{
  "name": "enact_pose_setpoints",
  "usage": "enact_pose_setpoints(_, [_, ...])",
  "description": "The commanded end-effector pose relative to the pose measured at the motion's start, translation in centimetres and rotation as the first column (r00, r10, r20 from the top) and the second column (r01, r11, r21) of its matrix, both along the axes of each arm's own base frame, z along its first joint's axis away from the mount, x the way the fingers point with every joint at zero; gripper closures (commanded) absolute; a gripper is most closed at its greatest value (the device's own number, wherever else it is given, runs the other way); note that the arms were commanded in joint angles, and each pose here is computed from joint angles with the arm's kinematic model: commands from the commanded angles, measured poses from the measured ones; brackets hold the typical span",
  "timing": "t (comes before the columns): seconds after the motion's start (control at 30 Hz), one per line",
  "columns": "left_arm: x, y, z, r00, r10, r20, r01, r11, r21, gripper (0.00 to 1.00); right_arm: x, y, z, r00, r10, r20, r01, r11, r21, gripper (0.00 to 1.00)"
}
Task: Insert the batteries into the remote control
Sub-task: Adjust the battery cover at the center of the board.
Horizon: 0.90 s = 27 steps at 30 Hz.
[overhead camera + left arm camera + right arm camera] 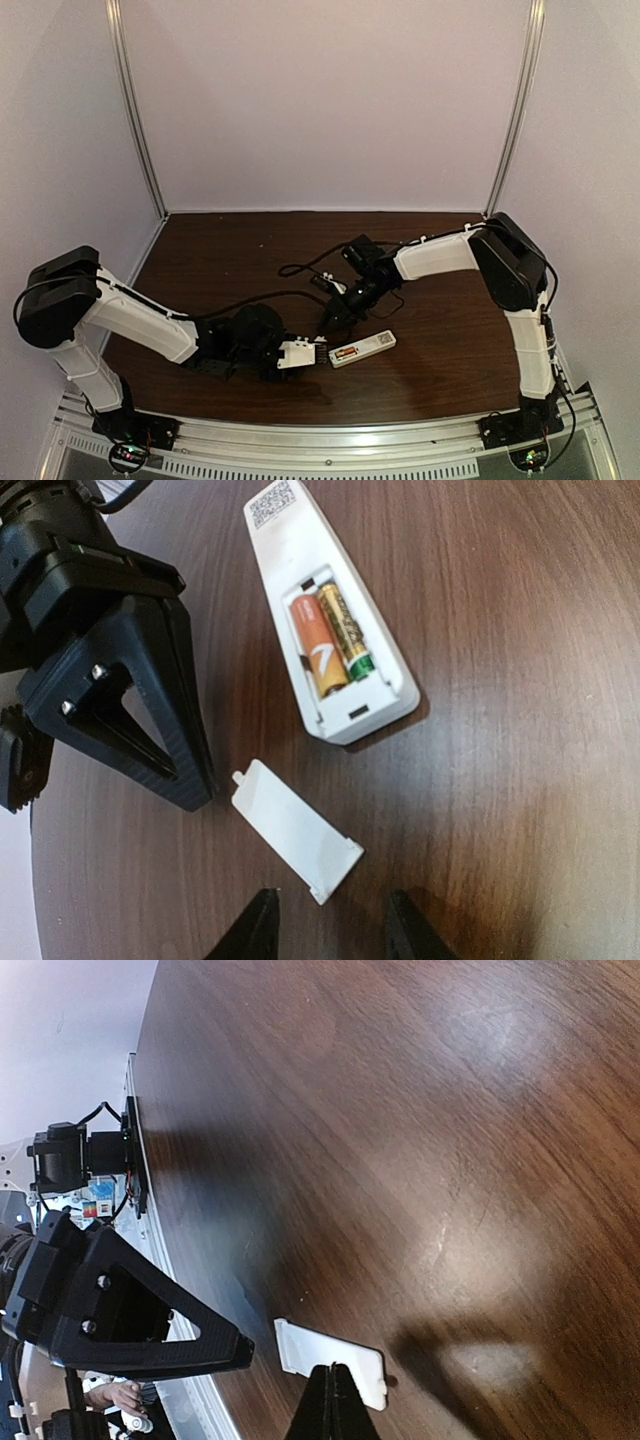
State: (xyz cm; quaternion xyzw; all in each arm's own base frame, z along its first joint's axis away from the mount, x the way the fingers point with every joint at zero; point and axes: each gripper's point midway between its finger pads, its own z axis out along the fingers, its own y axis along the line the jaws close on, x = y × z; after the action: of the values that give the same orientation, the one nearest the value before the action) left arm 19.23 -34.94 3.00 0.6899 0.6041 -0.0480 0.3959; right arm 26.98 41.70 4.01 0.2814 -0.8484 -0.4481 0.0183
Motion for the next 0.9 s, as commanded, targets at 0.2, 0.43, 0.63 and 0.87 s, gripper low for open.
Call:
enact_pose_setpoints(0.2, [1.1,-1.3,1.1,0.999,0.0,0.035,0.002,0.999,-0.043,0.62,-0.8,-0.8,-2.5,1.0,0.018,-0.005,-0.019,0.997,-0.071,1.0])
enact_pose_setpoints(0.43, [1.2,-1.5,0.9,0.999,-0.011,0.039,0.012,0.999,-0.04,0.63,-0.9,-1.1,-3.4,1.0,0.02,-0.009,-0.021,0.995,-0.095,1.0])
enact_pose_setpoints(0.63, [1.1,-1.7,0.5,0.999,-0.026,0.036,0.027,0.999,-0.025,0.63,-0.9,-1.3,-3.8,1.0,0.022,-0.006,-0.022,0.993,-0.112,1.0])
enact_pose_setpoints(0.87, [1.2,-1.9,0.3,0.998,-0.045,0.052,0.046,0.999,-0.015,0.64,-1.0,-1.5,-4.4,1.0,0.025,-0.014,-0.027,0.992,-0.124,1.0])
